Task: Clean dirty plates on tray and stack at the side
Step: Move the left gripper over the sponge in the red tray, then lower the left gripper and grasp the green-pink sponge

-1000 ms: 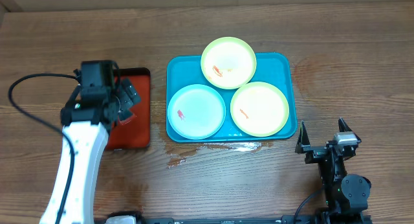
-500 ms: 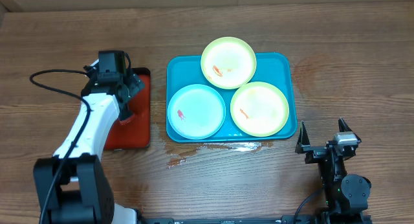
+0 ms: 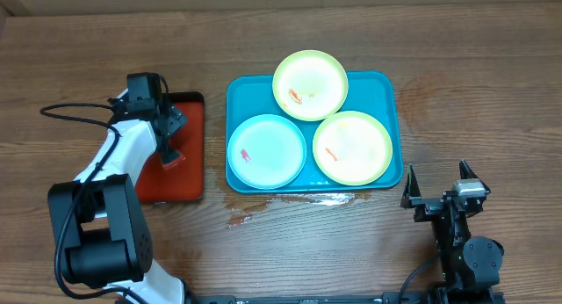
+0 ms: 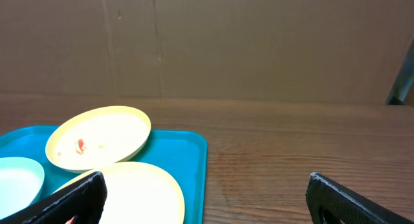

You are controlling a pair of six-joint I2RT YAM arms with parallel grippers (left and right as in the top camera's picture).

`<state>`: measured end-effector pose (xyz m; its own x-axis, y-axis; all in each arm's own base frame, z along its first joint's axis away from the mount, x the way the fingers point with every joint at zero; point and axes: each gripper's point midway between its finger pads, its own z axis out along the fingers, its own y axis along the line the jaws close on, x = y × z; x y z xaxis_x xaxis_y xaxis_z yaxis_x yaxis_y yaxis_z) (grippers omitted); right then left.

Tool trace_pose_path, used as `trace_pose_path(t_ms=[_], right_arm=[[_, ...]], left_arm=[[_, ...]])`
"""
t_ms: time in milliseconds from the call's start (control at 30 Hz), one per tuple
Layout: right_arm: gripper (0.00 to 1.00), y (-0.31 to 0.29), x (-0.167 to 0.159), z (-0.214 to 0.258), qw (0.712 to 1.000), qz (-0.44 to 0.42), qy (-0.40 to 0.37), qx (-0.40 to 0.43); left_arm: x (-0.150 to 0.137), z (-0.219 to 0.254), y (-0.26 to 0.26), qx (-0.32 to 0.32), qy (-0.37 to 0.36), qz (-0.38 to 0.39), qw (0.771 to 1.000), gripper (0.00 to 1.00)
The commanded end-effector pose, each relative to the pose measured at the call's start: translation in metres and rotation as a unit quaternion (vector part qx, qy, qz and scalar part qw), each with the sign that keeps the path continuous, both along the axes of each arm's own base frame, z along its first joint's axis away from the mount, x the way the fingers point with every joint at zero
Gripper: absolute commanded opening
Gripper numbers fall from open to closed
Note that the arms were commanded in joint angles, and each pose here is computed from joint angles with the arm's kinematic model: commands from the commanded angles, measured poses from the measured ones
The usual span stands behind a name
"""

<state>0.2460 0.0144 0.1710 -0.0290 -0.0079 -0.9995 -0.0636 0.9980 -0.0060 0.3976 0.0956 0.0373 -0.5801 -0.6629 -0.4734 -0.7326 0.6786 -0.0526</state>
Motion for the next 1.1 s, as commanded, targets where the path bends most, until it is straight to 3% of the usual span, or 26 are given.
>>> trace_pose_path(t_ms=[0, 133, 267, 333, 367, 467, 600, 633, 667, 700, 767, 800, 1000, 1067], right_arm=[[1.00, 0.000, 0.000, -0.001, 1.000, 0.001, -0.003, -0.001], [1.00, 0.000, 0.000, -0.001, 1.000, 0.001, -0.003, -0.001], [1.00, 0.000, 0.000, -0.001, 1.000, 0.001, -0.003, -0.001], [1.00, 0.000, 0.000, -0.001, 1.000, 0.001, -0.003, -0.001], [1.00, 0.000, 0.000, -0.001, 1.000, 0.001, -0.003, -0.001], [1.00, 0.000, 0.000, -0.001, 1.000, 0.001, -0.003, -0.001], [1.00, 0.000, 0.000, -0.001, 1.000, 0.001, -0.003, -0.001], [1.00, 0.000, 0.000, -0.001, 1.000, 0.001, -0.003, -0.001], [1.00, 0.000, 0.000, -0.001, 1.000, 0.001, -0.003, -0.001], [1.00, 0.000, 0.000, -0.001, 1.000, 0.001, -0.003, -0.001], [1.00, 0.000, 0.000, -0.001, 1.000, 0.001, -0.003, -0.001], [1.00, 0.000, 0.000, -0.001, 1.000, 0.001, -0.003, -0.001], [1.00, 0.000, 0.000, -0.001, 1.000, 0.001, -0.003, -0.001], [1.00, 0.000, 0.000, -0.001, 1.000, 0.001, -0.003, -0.001]], left_arm=[[0.005, -0.008, 0.005, 0.004, 0.002, 0.014, 1.000, 1.00], [0.011, -0.020, 0.002, -0.006, 0.001, 0.010, 1.000, 0.89], [0.019, -0.029, -0.007, -0.033, -0.008, -0.003, 0.999, 0.88], [0.018, -0.031, -0.007, -0.032, -0.006, -0.002, 0.999, 0.83], [0.018, -0.031, -0.006, -0.029, -0.006, -0.001, 1.000, 0.77], [0.018, -0.031, -0.006, -0.028, -0.005, -0.002, 1.000, 0.43], [0.016, -0.031, -0.006, -0.022, 0.004, -0.017, 1.000, 0.12], [0.016, -0.032, -0.006, -0.020, 0.008, -0.024, 0.999, 0.11], [0.015, -0.032, -0.006, -0.017, 0.012, -0.030, 0.999, 0.14], [0.013, -0.033, -0.006, -0.016, 0.017, -0.036, 0.999, 0.33], [0.009, -0.035, -0.008, -0.021, 0.027, -0.037, 0.999, 0.86], [0.006, -0.036, -0.010, -0.026, 0.033, -0.039, 0.998, 1.00], [-0.016, -0.047, -0.036, -0.095, 0.080, -0.072, 0.990, 1.00], [-0.021, -0.049, -0.044, -0.114, 0.090, -0.088, 0.985, 0.89]])
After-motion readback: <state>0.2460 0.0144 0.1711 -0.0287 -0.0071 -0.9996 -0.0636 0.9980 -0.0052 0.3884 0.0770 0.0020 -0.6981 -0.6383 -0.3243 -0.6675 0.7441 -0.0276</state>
